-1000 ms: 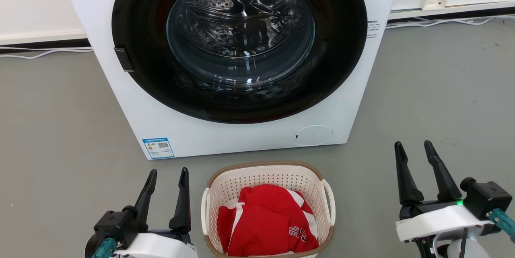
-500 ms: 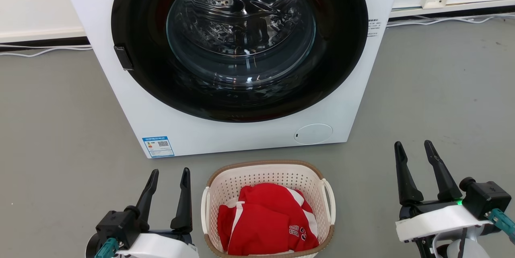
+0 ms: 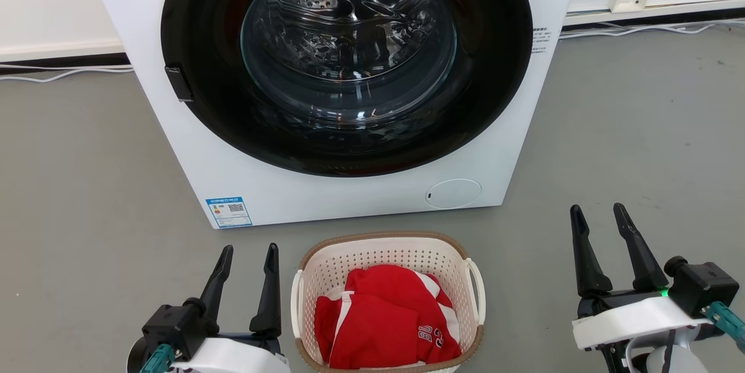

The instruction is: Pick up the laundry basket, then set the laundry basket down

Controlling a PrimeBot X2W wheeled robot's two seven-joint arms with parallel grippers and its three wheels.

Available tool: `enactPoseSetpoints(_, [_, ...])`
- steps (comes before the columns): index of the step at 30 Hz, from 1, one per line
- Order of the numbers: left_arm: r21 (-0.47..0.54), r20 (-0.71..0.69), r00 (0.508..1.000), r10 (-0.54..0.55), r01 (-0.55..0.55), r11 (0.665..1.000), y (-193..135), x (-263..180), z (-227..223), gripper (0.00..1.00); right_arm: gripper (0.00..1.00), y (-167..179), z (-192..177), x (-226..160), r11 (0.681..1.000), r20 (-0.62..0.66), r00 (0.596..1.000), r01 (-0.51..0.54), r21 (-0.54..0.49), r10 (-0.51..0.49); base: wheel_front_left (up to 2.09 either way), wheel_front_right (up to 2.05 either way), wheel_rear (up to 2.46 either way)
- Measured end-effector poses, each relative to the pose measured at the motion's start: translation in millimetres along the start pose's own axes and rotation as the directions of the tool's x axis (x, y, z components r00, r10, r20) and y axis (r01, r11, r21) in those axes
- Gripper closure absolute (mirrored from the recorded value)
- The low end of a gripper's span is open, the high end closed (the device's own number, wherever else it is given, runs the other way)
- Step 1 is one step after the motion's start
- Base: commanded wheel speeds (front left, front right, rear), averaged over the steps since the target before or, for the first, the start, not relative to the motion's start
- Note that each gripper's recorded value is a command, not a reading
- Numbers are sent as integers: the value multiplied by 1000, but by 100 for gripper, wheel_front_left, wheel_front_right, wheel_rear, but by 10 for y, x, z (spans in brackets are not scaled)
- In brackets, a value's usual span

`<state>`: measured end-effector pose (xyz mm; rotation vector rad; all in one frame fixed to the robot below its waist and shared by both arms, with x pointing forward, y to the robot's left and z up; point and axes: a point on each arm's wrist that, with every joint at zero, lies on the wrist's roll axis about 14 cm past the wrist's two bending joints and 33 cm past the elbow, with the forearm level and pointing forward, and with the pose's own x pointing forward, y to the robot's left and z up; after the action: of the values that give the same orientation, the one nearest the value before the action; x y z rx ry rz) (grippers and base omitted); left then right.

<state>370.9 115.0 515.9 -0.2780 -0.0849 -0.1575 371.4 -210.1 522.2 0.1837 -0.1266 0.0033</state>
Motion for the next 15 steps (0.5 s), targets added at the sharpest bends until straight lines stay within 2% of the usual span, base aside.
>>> enactPoseSetpoints(11, [-12, 0, 1000, -2, 2, 1000, -10, 5, -1, 0, 0, -2, 4, -10, 1000, 1, 1000, 1, 0, -1, 0, 0, 0])
enactPoseSetpoints(12, [-20, -3, 1000, 0, 0, 1000, -8, 3, -10, 100, 100, -4, -4, -15, 1000, -2, 1000, 2, 2, -2, 0, 0, 0])
enactPoseSetpoints(15, [-21, -47, 999, 14, -15, 1000, 24, -46, -149, 100, 100, -19, -151, -78, 1000, -46, 999, 17, 14, -16, 0, 0, 0])
